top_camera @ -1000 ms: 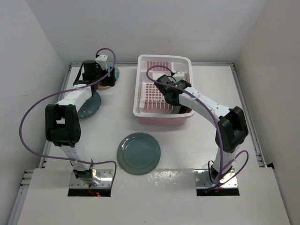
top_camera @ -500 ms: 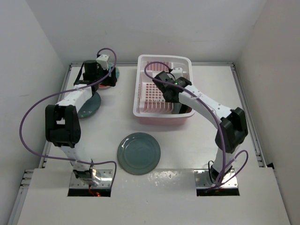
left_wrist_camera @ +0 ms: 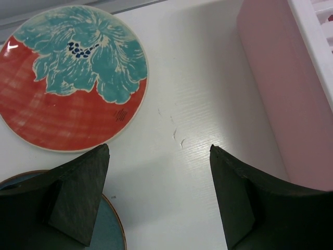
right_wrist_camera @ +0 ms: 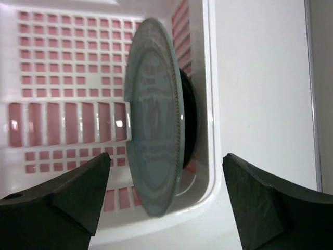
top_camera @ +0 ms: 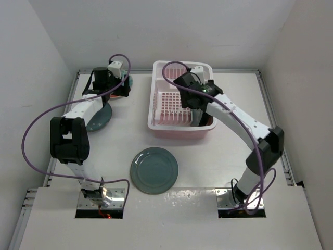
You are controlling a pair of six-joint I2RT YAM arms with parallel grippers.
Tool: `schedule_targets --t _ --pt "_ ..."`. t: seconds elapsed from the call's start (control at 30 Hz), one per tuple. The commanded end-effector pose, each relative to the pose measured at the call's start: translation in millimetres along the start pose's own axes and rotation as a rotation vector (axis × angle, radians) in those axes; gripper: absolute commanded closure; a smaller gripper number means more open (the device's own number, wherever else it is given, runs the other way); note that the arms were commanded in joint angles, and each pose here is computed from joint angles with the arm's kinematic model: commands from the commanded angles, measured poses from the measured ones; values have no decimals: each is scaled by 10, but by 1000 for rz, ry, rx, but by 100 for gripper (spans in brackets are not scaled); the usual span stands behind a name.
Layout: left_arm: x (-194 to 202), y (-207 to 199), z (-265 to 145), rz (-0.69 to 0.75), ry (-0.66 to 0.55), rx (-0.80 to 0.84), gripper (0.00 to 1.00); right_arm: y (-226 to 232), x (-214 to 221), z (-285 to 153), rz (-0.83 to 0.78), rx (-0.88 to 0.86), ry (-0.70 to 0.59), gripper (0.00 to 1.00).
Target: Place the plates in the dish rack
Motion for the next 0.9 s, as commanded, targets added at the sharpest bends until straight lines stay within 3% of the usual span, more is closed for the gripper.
schedule_targets --t 0.0,0.03,0.1,0.13,0.37,0.73,0.87 --pt "-284 -52 -199 65 -114 21 18 -209 -348 -403 -36 -187 -157 12" --pt "-342 -62 -238 81 -144 41 18 -245 -432 -610 -4 -359 -180 11" --pt "-360 -90 -288 85 -160 67 18 -277 -373 -576 -43 -443 -176 11" --pt "-349 -108 -321 92 -148 86 18 -226 -352 -636 -50 -572 -150 11" --pt "-370 46 -802 202 -177 79 23 -314 -24 -822 -130 -825 -5 14" --pt "58 -97 -1510 176 -157 2 22 -317 847 -913 -205 -875 157 16" --pt "322 -168 -1814 190 -85 -87 19 -270 1462 -814 -164 -846 263 16"
Point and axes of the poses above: each gripper's point midway between its finger pads, its own z axis out along the fingers, its own y axis along the line the jaws close on, x = y × z, the point moved 10 cm from there along -z, back along the fingers, and after that the axes turned 12 degrees about z, right-handed, at the moved point
